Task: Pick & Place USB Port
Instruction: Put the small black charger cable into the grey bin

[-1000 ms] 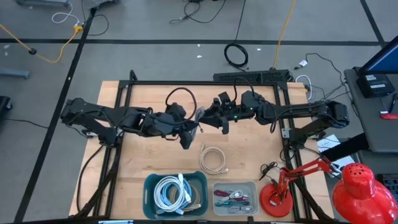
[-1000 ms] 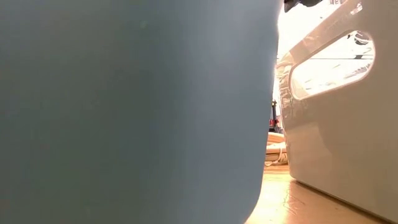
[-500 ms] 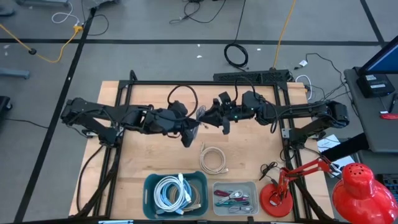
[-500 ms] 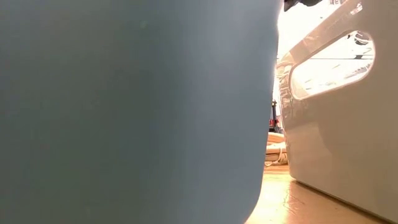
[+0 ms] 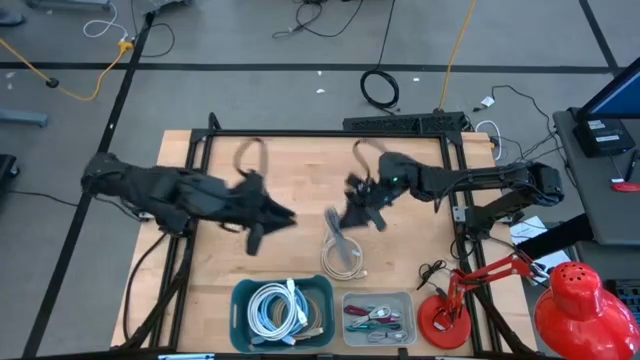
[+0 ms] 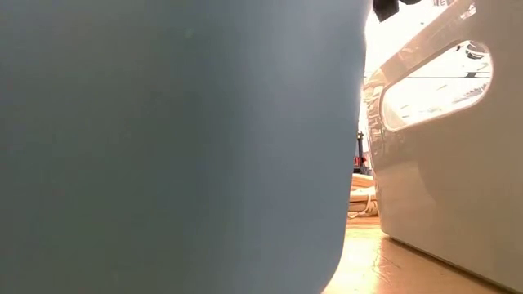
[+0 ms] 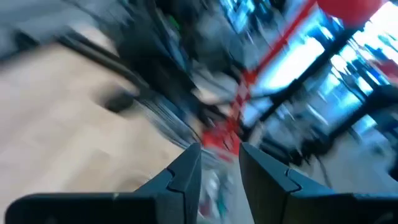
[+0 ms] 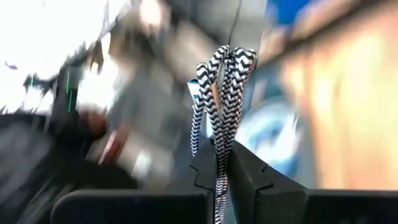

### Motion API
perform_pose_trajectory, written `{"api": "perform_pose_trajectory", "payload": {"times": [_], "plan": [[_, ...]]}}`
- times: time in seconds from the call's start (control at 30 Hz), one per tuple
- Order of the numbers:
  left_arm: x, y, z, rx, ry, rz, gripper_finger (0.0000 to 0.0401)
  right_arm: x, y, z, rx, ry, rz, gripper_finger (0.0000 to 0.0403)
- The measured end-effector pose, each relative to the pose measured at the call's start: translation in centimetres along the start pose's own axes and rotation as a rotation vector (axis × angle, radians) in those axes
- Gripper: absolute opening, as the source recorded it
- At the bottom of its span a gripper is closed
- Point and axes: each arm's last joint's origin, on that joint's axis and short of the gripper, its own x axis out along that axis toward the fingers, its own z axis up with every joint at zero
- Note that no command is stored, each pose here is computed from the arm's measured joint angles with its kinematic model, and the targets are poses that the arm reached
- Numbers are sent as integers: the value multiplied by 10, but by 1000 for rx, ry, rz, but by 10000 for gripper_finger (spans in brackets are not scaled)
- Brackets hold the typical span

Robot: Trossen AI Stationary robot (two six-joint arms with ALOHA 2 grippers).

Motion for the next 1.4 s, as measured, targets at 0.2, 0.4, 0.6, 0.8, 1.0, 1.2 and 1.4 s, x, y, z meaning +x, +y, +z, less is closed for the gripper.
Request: {"api": "perform_pose_trajectory", "payload": {"times": [0.2, 0.4, 0.6, 0.8, 1.0, 1.2, 1.4], "plan": [[-45, -8, 4, 41, -170, 97, 92, 0, -2, -54, 113, 417, -118, 8], [-55, -6, -2, 56, -171, 181, 90, 18, 14, -95, 72, 593, -245, 8], [-48, -6, -7, 71, -131, 193, 90, 45, 41, -114, 37, 491, -277, 8], [-46, -9, -13, 66, -55, 127, 90, 64, 51, -137, 63, 457, -346, 8], [-47, -22, -25, 86, -16, 83, 90, 86, 46, -174, 91, 596, -370, 8], [-51, -29, -31, 89, -22, 79, 90, 99, 47, -185, 49, 617, -290, 37], [-53, -32, -33, 95, -31, 81, 90, 99, 49, -181, 18, 581, -279, 130]]}}
